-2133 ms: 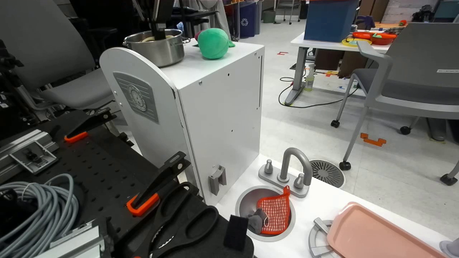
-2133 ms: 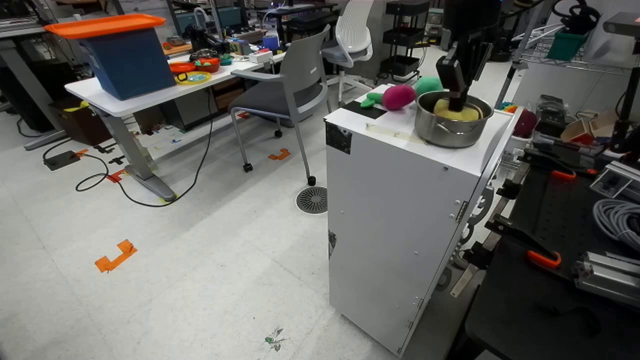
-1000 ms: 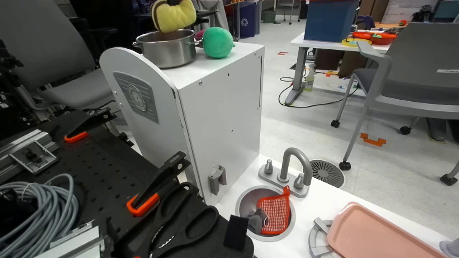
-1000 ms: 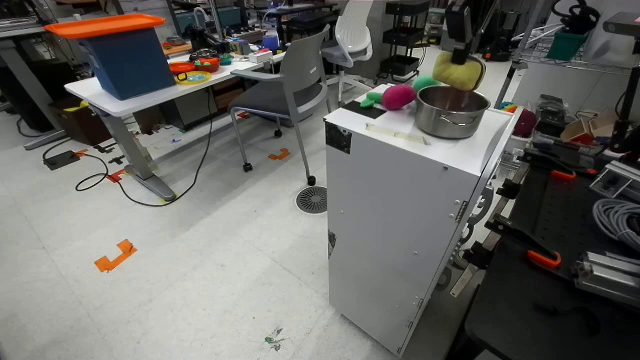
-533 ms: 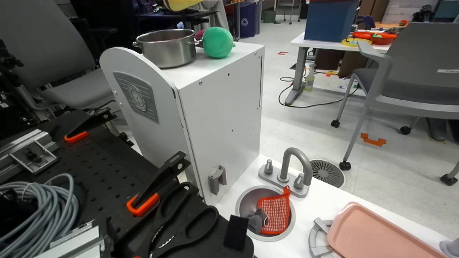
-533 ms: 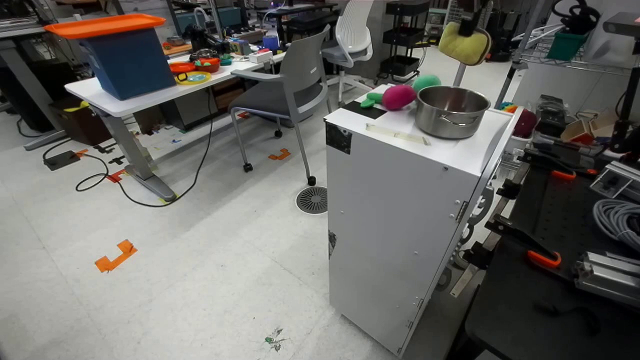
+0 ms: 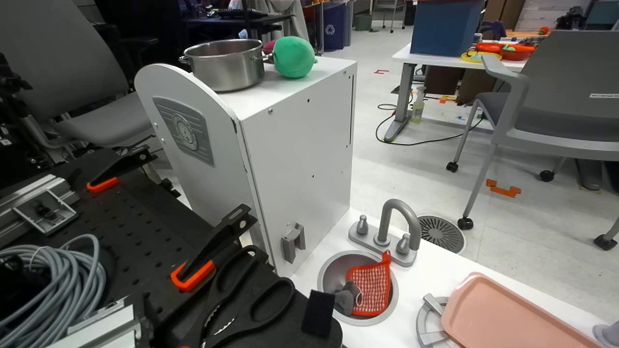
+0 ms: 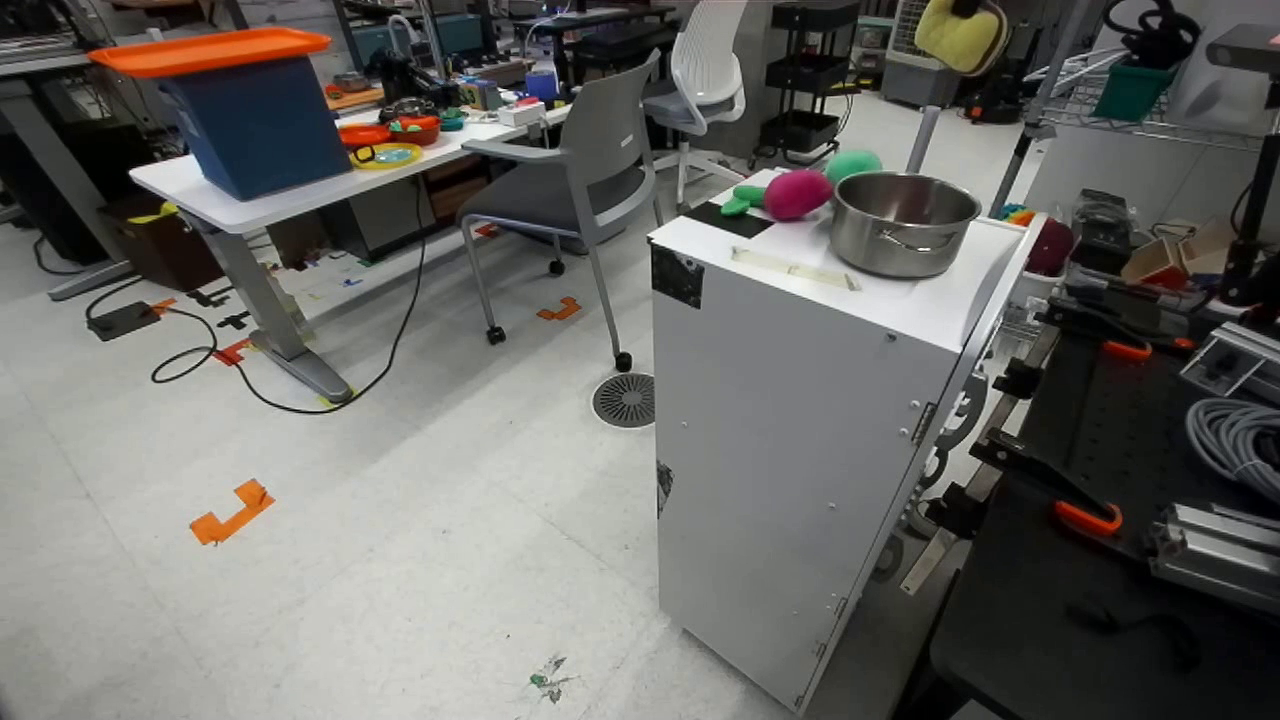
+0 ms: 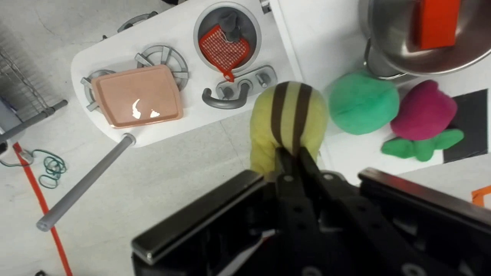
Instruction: Remove the yellow plushy from the pot and put it in the sink
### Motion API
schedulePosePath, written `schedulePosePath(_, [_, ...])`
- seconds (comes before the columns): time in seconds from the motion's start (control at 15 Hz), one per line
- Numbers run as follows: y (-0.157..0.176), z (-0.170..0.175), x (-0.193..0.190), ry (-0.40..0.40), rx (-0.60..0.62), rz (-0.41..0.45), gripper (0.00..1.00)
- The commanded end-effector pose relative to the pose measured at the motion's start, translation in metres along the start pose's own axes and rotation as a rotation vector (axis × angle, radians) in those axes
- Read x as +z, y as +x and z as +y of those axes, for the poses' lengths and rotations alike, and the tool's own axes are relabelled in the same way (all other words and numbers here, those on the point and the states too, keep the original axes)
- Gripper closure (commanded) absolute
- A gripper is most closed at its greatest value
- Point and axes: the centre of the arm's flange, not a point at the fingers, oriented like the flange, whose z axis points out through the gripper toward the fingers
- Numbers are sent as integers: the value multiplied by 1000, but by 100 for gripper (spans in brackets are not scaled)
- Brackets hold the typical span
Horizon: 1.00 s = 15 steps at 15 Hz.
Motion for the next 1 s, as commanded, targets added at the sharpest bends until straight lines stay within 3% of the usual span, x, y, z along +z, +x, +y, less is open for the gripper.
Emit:
schedulePosePath(0.0, [27,26,7,-16,102,-19,99])
schedulePosePath(0.53, [46,37,36,-32,147,-60,99])
schedulePosePath(0.93, [56,59,32,-24,203,-51,99])
